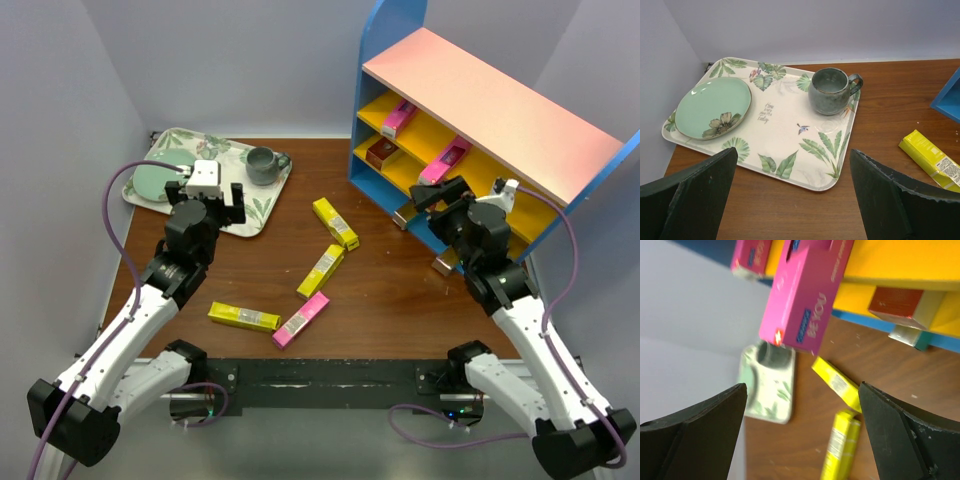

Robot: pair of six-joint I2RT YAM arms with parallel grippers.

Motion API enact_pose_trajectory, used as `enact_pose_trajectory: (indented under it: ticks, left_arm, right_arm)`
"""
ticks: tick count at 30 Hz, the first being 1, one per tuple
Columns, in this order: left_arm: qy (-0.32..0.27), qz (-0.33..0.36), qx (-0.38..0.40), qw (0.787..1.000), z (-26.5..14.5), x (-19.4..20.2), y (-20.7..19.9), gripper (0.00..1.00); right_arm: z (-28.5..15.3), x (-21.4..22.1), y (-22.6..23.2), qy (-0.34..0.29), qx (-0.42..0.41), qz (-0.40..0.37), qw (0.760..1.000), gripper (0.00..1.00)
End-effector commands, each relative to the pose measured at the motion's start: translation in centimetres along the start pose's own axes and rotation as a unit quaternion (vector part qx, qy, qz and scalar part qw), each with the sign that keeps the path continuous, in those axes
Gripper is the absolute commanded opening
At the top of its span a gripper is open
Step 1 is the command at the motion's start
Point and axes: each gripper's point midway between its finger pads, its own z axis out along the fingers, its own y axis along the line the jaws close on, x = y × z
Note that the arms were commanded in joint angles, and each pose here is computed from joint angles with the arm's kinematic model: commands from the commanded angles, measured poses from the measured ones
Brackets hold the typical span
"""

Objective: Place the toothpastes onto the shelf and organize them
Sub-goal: Place the toothpaste on the shelf.

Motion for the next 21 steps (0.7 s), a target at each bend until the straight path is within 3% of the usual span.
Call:
enact_pose_trajectory:
  ticks: [1, 4, 9, 14, 21]
  left_arm:
    - [-0.022, -0.021, 0.001, 1.0, 0.1, -1.3, 0.0, 1.0]
    - [-0.023, -0.021, 0.001, 1.0, 0.1, -1.4, 0.0, 1.0]
    - [-0.023, -0.022, 0.001, 1.0, 0.0, -1.4, 0.0, 1.0]
    - [-0.021, -0.021, 0.001, 1.0, 0.1, -1.2, 0.0, 1.0]
    - [-0.019, -0.02, 0.004, 1.0, 0.2, -1.1, -0.2, 1.0]
  right_arm:
    - [-2.8, 1.5, -0.1, 0.074, -0.02, -0.12, 0.99, 0.98]
    - [-3.9, 2.5, 0.4, 0.119, -0.051, -0.2, 0.971, 0.98]
    - [-4.1, 5.0, 1.2, 0.215, -0.106, -0.313, 0.919, 0.98]
    - [-3.8, 4.7, 3.7, 0.246, -0.145, -0.371, 0.884, 0.98]
    - [-2.0, 3.7, 5.3, 0.236, -0.153, -0.406, 0.869, 0.98]
